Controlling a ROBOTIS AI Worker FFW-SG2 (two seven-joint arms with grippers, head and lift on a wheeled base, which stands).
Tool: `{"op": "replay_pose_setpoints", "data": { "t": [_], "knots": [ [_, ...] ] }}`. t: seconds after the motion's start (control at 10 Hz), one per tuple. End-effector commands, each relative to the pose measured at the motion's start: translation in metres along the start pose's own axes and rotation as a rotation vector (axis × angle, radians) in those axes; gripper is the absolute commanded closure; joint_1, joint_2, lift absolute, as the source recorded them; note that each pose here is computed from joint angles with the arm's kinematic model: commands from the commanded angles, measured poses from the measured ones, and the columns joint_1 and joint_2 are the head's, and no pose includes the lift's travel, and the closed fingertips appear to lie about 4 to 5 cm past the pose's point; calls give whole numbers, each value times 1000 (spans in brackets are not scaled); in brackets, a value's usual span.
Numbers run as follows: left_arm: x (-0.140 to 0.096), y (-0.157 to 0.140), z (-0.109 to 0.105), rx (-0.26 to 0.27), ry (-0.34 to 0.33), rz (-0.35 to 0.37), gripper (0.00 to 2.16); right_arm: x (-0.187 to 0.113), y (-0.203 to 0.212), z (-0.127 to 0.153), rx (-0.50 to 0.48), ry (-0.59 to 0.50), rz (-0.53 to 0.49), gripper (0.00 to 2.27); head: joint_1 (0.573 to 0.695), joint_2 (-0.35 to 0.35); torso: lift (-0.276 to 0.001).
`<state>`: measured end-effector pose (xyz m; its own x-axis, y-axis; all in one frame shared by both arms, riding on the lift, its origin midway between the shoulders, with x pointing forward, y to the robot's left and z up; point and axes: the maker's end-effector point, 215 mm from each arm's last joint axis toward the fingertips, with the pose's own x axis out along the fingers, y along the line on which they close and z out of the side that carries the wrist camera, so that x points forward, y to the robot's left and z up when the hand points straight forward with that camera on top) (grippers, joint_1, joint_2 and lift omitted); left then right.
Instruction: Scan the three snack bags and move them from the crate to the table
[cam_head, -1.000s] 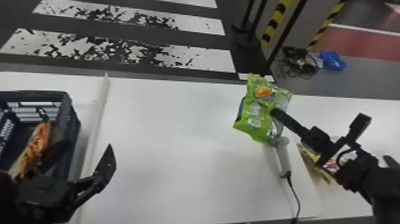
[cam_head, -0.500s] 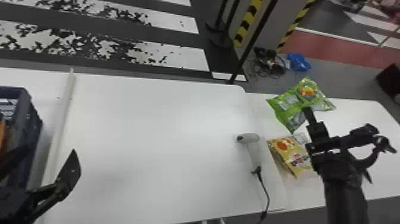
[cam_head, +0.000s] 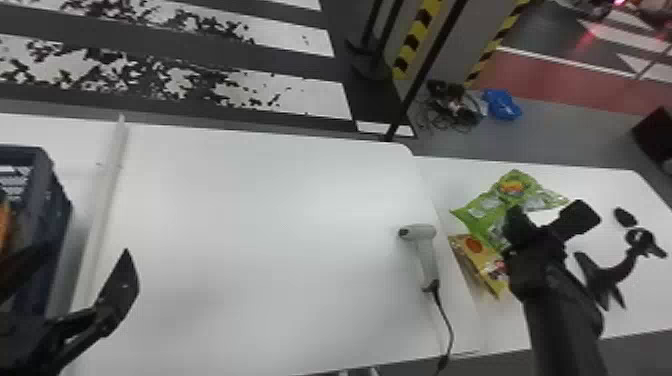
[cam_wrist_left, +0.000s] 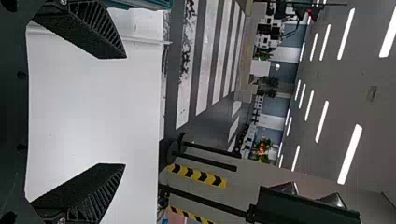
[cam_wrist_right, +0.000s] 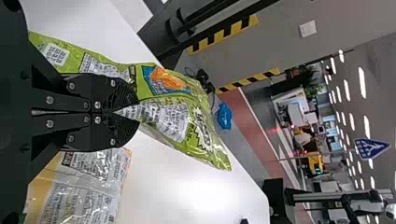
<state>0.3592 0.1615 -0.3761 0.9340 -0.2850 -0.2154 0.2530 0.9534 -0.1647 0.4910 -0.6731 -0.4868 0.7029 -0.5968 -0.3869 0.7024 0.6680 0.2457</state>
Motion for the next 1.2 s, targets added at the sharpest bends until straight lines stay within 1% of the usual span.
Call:
{"op": "replay_pose_setpoints", "data": {
  "t": [0.0,0.1,0.2,0.3,0.4,0.5,0.6,0.7,0.9,1.1],
  "knots": [
    [0,-1,1,1,-2,-2,36,2,10,-20,-119,52,5,1723,695,-350,-62],
    [0,-2,-1,-1,1,-4,36,0,8,-32,-189,82,-28,427,695,-350,-62],
    [0,-4,-1,-3,2,-8,36,-3,8,-43,-247,110,-43,-2,695,-350,-62],
    [0,-4,-1,-2,2,-7,36,-8,3,-59,-251,181,-43,16,695,-350,-62],
    [0,-4,-1,-2,2,-7,36,-16,2,-58,-259,186,-28,56,695,-350,-62],
    [1,-7,-1,-5,2,-12,36,-28,7,-53,-290,167,-1,63,695,-350,-62],
    [3,-9,-2,0,4,-14,36,-49,20,-45,-296,148,56,66,695,-350,-62],
    [6,-11,-3,4,7,-15,36,-77,41,-44,-299,147,143,70,695,-350,-62],
    [11,-14,-2,2,2,-19,36,-138,92,-28,-321,78,293,66,695,-350,-62],
    [14,-11,2,8,-6,-9,36,-214,153,-20,-354,11,444,49,695,-350,-62]
  ]
}}
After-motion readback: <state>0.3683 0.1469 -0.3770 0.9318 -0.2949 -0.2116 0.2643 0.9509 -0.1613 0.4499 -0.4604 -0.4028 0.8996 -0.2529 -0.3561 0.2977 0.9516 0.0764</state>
